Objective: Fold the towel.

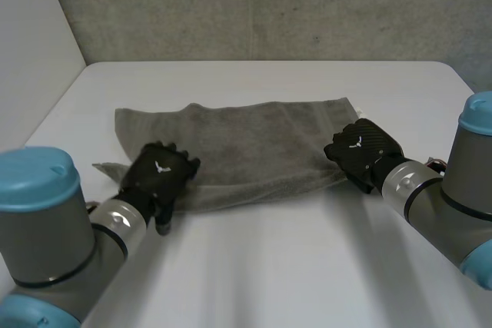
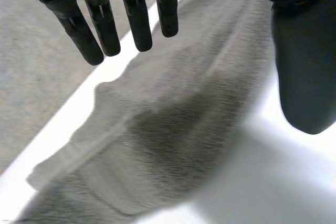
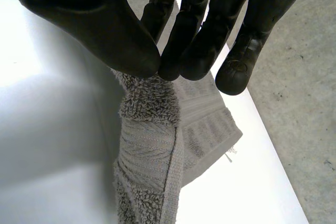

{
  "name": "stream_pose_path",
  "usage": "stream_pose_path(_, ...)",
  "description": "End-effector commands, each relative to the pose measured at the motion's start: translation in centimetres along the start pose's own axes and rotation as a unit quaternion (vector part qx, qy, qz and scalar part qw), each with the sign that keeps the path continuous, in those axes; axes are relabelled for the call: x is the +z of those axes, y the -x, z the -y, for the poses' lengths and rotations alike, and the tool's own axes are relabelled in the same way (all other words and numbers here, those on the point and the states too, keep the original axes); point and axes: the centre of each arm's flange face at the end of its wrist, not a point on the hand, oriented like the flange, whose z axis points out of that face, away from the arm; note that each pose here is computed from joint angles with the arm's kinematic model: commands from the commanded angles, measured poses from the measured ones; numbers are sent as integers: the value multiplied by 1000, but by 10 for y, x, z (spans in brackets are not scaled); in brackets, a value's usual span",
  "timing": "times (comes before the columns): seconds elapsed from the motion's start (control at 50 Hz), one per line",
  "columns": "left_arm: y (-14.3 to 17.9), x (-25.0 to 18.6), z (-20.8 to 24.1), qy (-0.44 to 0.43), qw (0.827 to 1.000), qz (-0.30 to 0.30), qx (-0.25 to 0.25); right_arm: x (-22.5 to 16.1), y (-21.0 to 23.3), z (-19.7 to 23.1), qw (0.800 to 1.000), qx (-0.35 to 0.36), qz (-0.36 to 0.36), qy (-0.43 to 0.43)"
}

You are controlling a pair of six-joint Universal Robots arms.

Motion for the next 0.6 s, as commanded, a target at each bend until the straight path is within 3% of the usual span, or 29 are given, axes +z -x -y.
stream_pose_path(0.02,50,22,11,-24,998,59,-11,-1,8,-4,1000,2,14,6)
stream_pose_path(0.2,65,40,1,-11,1000,11,-25,-2,16,-5,1000,1,23,4)
stream_pose_path(0.6,84,56,-33,69,997,-1,-37,0,13,-9,1000,6,22,10)
